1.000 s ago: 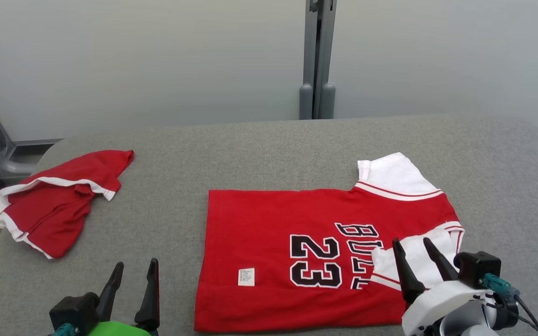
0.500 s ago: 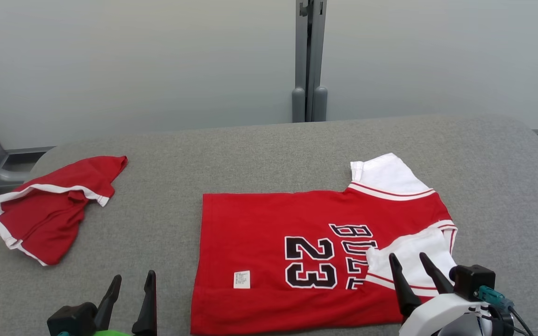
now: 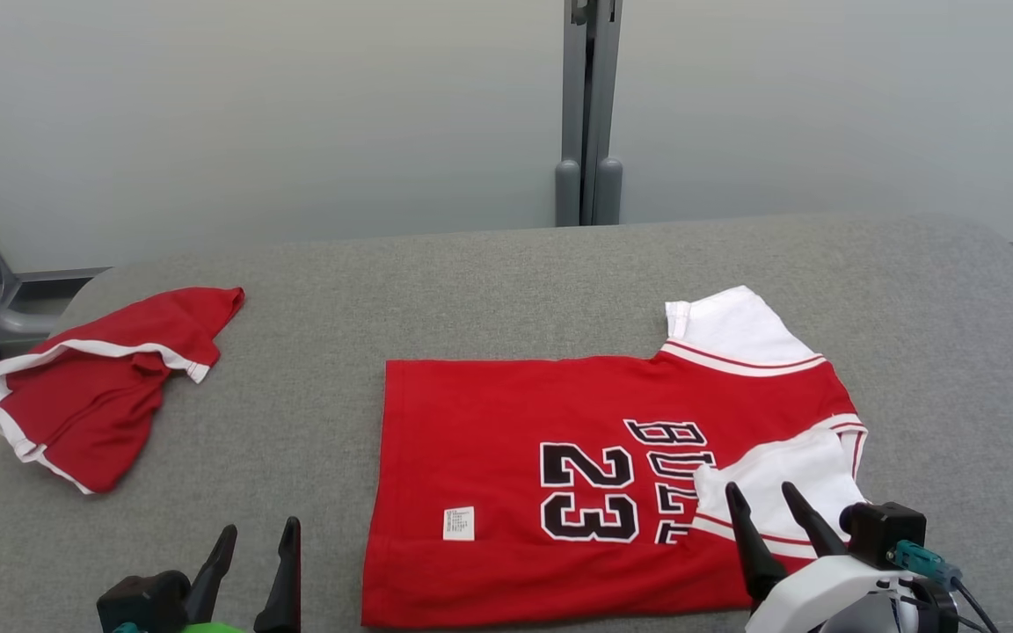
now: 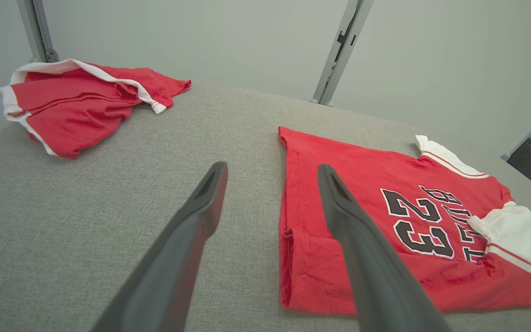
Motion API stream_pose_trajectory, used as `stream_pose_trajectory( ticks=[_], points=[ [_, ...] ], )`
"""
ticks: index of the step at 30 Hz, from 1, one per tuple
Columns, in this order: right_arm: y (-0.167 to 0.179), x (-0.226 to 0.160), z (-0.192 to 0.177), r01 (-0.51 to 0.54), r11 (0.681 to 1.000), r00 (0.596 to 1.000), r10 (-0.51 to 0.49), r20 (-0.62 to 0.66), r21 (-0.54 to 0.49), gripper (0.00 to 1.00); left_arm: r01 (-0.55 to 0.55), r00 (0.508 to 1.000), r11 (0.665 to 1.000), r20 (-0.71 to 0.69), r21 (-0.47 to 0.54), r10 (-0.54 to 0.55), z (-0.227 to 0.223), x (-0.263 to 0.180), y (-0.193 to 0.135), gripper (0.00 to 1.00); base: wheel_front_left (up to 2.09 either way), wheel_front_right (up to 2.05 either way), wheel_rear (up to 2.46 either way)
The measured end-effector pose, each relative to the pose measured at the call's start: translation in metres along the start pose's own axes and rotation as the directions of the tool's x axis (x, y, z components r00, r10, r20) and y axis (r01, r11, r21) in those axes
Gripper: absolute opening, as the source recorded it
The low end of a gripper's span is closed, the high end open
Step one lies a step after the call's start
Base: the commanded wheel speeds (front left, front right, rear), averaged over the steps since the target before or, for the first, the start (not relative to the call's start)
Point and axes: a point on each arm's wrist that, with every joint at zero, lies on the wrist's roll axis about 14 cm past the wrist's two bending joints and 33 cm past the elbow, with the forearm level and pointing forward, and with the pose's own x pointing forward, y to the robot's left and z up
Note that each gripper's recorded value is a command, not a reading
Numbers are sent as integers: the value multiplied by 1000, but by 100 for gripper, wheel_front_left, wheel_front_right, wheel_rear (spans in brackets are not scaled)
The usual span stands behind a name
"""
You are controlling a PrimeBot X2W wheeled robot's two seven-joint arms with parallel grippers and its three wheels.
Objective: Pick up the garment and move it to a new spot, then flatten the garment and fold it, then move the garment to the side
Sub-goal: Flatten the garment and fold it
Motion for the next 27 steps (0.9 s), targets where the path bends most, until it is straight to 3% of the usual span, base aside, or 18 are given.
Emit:
stream_pose_trajectory(
  ticks=[11, 19, 27],
  points=[
    [2, 10, -8, -9, 1000, 998, 9, -65, -3, 100, 9, 997, 1000, -73, -18, -11, -9, 10, -5, 100, 0, 0, 0],
    [-9, 45, 2, -2, 1000, 982, -1, -188, -15, 100, 59, 963, 998, -262, 8, -54, -25, 45, -17, 100, 0, 0, 0],
    [-32, 83, 7, -20, 995, 911, -22, -411, -97, 100, 94, 909, 995, -410, 14, -80, -24, 98, -39, 100, 0, 0, 0]
  ],
)
